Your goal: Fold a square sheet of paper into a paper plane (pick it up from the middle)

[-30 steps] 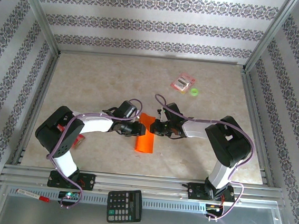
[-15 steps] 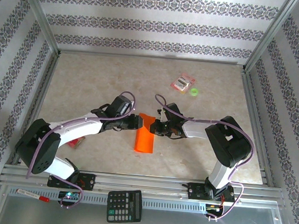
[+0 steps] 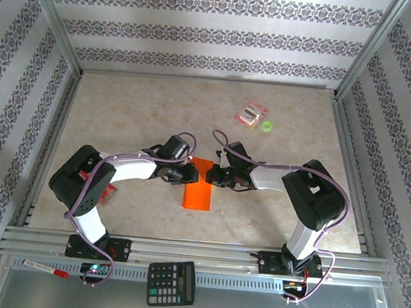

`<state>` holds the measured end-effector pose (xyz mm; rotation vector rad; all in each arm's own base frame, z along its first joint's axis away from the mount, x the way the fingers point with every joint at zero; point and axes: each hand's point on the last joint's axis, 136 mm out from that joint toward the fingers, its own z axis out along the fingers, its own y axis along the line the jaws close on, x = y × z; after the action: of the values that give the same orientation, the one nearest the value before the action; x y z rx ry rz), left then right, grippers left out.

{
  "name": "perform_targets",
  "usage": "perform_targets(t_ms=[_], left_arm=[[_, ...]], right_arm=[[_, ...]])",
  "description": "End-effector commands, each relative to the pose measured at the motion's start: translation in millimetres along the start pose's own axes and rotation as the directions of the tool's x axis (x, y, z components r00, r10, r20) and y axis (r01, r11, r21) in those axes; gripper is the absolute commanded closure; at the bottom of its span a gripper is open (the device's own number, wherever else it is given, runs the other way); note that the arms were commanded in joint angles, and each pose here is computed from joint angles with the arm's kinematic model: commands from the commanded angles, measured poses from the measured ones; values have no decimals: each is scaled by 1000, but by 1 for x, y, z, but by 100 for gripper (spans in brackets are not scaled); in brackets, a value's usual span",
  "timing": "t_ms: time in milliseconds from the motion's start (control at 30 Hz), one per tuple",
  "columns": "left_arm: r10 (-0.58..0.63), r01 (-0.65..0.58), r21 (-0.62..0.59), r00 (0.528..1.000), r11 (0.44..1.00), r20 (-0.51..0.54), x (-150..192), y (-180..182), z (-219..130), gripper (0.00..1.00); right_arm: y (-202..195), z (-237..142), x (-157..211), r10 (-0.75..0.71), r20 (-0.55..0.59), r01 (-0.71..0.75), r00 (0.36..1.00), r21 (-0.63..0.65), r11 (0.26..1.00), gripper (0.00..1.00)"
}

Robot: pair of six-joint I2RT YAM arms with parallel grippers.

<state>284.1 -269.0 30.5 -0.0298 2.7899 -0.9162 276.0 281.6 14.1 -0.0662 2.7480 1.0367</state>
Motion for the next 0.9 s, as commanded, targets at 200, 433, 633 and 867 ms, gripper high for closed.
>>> perform_targets(t_ms=[200,433,633,867], left_arm=[[-31,31,-16,999,999,-7,5,25,10,83],[-13,10,80,999,997,32,-11,-5,-6,76],[-2,-3,66,997,998,79,-35,-6,-16,75],[-17,14,61,999,998,43,-40,5,0,76]], right_arm=[[-51,8,36,47,-87,-31,995,185,982,100],[-50,8,35,48,-88,-31,995,184,983,100],[-51,8,37,49,-90,-32,995,185,982,100],[-51,9,36,49,-93,-31,994,187,982,100]])
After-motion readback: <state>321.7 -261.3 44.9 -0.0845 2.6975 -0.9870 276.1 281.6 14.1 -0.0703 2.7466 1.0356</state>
